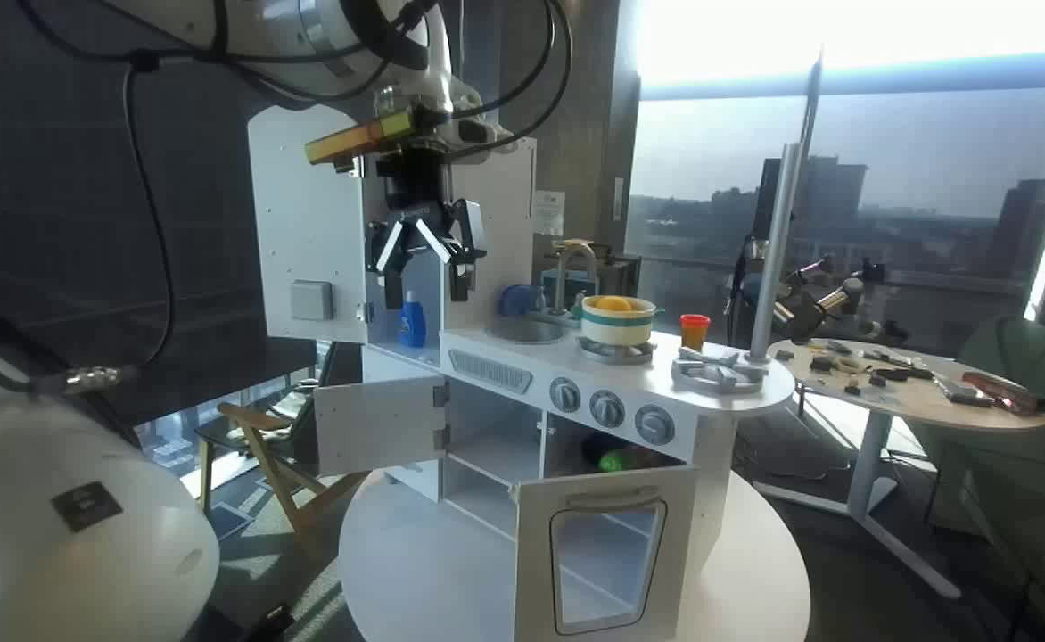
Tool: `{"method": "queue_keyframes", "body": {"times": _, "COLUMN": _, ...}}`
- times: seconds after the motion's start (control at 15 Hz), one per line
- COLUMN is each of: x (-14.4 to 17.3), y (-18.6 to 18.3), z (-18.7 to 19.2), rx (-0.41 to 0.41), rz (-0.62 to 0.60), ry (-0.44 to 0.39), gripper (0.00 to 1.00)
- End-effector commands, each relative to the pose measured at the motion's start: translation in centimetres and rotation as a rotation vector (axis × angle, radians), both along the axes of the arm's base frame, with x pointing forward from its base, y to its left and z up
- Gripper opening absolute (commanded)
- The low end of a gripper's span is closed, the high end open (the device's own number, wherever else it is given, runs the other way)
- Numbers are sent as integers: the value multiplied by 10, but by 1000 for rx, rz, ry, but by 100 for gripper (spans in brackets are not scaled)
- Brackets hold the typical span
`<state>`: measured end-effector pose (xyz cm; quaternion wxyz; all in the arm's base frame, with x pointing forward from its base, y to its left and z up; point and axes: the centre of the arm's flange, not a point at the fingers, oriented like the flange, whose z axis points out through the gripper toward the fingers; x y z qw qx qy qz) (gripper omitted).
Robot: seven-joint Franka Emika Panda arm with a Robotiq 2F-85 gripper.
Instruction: Close the bottom cabinet doors
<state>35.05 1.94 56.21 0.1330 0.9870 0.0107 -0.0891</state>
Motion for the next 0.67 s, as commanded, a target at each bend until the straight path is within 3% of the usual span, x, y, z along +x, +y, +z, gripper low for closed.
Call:
{"method": "queue_keyframes", "body": {"times": 0.0, "x": 0, "y": 0, "z": 2, "rx": 0, "rz": 0, "ry": -4, "gripper": 100}}
{"method": "queue_keyframes", "body": {"times": 0.33, "x": -1, "y": 0, "z": 6, "rx": 0, "rz": 1, "ry": -14, "gripper": 100}}
{"method": "queue_keyframes", "body": {"times": 0.6, "x": 16, "y": -22, "z": -23, "rx": 13, "rz": -28, "ry": 85, "gripper": 100}}
